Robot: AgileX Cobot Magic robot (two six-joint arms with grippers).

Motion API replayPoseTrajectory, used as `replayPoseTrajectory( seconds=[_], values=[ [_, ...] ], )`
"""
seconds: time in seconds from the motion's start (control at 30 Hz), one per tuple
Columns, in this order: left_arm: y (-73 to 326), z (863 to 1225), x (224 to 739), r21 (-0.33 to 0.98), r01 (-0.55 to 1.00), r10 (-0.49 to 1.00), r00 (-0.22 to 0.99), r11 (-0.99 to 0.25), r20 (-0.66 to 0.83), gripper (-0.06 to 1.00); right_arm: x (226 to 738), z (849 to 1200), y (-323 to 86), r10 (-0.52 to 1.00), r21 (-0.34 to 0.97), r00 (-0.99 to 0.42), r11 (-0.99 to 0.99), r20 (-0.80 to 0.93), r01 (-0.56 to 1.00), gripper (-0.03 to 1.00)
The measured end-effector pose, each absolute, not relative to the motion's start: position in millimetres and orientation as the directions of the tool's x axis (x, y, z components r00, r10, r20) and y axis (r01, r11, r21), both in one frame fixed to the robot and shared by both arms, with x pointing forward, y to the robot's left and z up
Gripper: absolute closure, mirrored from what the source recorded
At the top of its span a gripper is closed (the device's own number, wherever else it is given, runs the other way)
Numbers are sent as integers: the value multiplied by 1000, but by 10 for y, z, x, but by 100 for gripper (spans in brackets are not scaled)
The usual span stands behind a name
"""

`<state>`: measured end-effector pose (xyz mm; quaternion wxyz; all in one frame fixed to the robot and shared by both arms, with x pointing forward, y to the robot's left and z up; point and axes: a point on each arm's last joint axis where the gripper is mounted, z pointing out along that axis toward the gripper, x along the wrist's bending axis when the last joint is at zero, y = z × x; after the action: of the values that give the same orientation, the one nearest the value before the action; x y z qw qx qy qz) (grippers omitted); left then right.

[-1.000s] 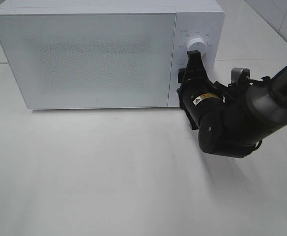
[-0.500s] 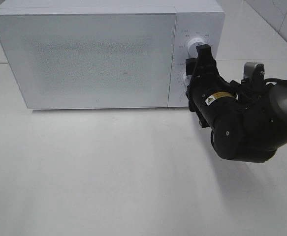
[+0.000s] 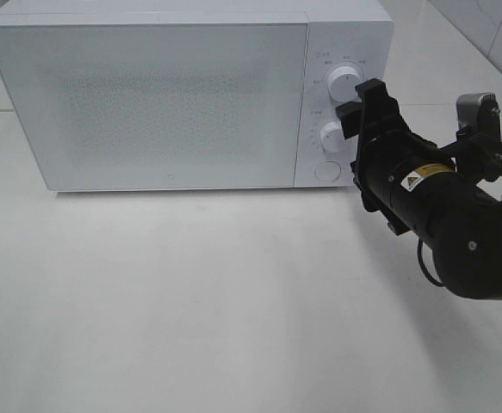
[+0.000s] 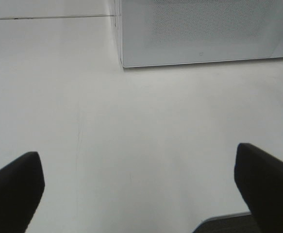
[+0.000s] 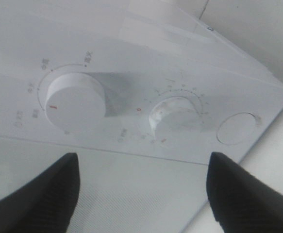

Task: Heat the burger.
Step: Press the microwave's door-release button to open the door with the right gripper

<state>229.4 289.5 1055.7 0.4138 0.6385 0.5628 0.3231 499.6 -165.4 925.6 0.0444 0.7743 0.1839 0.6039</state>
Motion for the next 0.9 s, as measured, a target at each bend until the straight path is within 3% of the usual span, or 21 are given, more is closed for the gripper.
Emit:
replayPoseTrajectory(
  seconds=[0.23,0.27,0.4,0.47,0.57,0.63,0.9],
  values=[
    [2895,10557,2294,892,451,986,158,-24,-53,-4,4824,9326,-1682,571,464,214,-793,793,396,26],
    [2895,10557,2294,892,451,986,158,-24,-53,-4,4778,9367,-1677,656,526,185,-715,731,460,26],
    [2895,10557,2294,892,451,986,158,-24,-53,-4,4711,9422,-1666,758,598,117,-591,642,542,26],
    [2895,10557,2294,892,451,986,158,-24,-53,-4,4637,9440,-1654,848,650,34,-430,528,626,26],
    [2895,10557,2294,892,451,986,158,-24,-53,-4,4595,9445,-1633,891,661,-31,-312,454,683,26],
    [2895,10557,2294,892,451,986,158,-24,-53,-4,4539,9456,-1593,926,657,-161,-112,340,745,26],
    [2895,10557,2294,892,451,986,158,-24,-53,-4,4392,9633,-1510,869,564,-451,271,206,780,26]
  ],
)
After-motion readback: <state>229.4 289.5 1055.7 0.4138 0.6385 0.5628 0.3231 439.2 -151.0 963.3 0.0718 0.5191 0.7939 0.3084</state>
